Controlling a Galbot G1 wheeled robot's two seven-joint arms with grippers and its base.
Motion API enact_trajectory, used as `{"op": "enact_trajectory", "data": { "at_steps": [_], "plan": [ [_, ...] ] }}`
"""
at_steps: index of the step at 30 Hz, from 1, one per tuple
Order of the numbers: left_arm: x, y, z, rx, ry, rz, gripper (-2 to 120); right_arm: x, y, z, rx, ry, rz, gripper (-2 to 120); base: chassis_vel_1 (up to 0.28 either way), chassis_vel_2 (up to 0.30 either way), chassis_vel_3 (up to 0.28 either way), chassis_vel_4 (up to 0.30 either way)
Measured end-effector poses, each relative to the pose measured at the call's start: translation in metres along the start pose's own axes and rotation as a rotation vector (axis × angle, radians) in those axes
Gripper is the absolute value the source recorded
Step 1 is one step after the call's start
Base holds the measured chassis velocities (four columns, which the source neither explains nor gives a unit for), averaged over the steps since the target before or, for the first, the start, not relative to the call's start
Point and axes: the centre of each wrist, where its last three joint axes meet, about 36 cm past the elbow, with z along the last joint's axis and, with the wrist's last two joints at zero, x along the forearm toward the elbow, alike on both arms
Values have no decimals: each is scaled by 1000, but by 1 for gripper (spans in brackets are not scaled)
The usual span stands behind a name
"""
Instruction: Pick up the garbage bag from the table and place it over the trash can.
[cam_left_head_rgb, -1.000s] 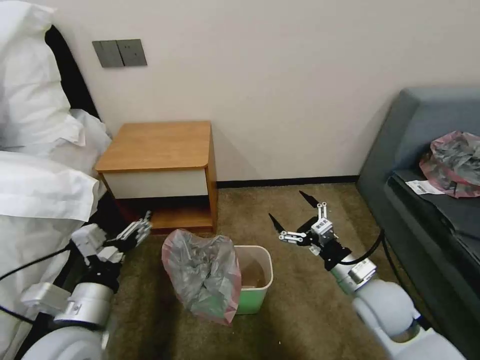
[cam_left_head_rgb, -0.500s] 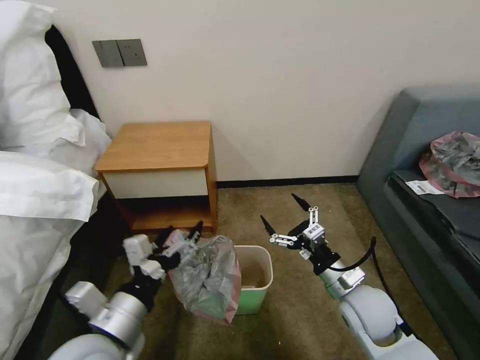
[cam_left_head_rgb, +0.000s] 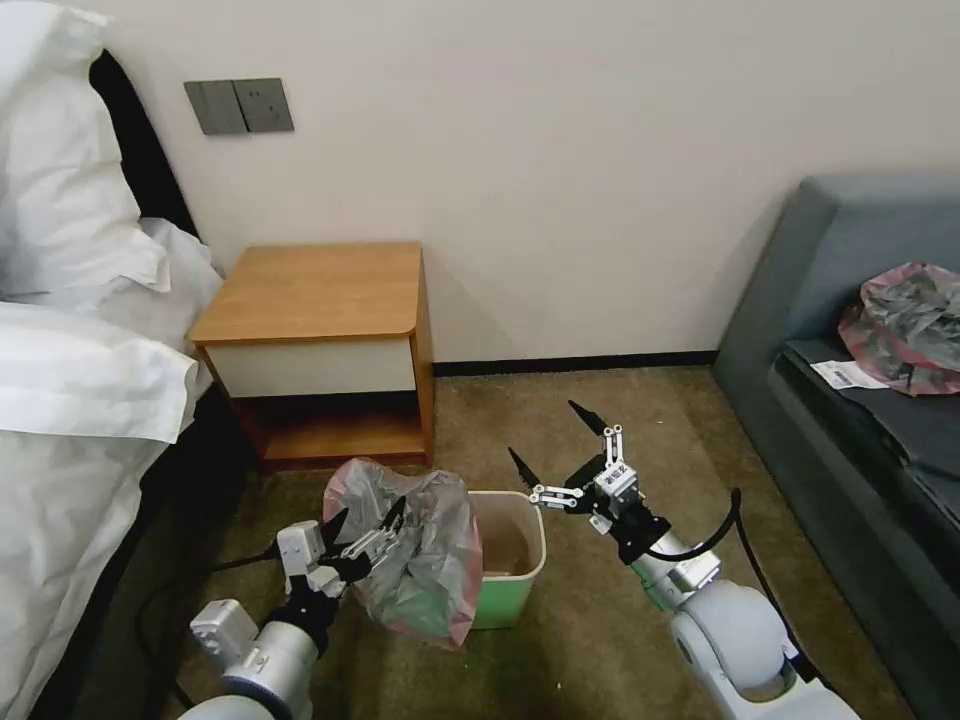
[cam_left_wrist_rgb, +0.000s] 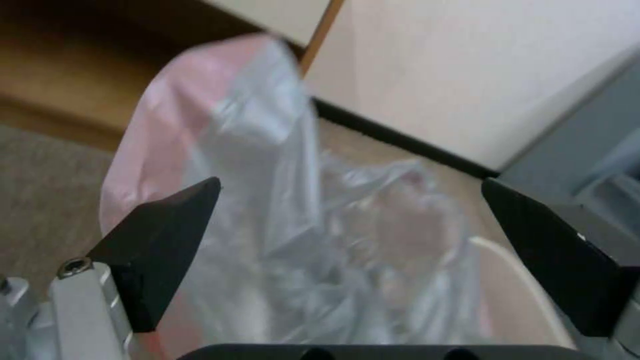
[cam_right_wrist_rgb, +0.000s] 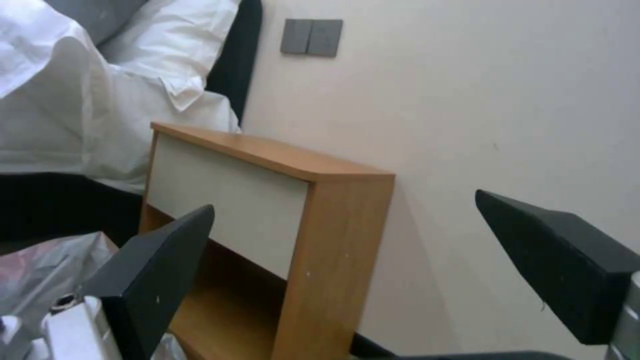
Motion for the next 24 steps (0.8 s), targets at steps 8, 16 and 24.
{"op": "enact_trajectory", "data": {
  "at_steps": [8,16,24],
  "plan": [
    [-13,11,17,2,41,-19,99,1,4,3,-4,-5,-23,100,0,0,0,0],
    [-23,13,17,1,44,-20,99,3,7,3,-7,-8,-38,100,0,0,0,0],
    [-32,19,14,-13,91,-52,97,7,10,2,-4,-18,-49,100,0,0,0,0]
  ]
}}
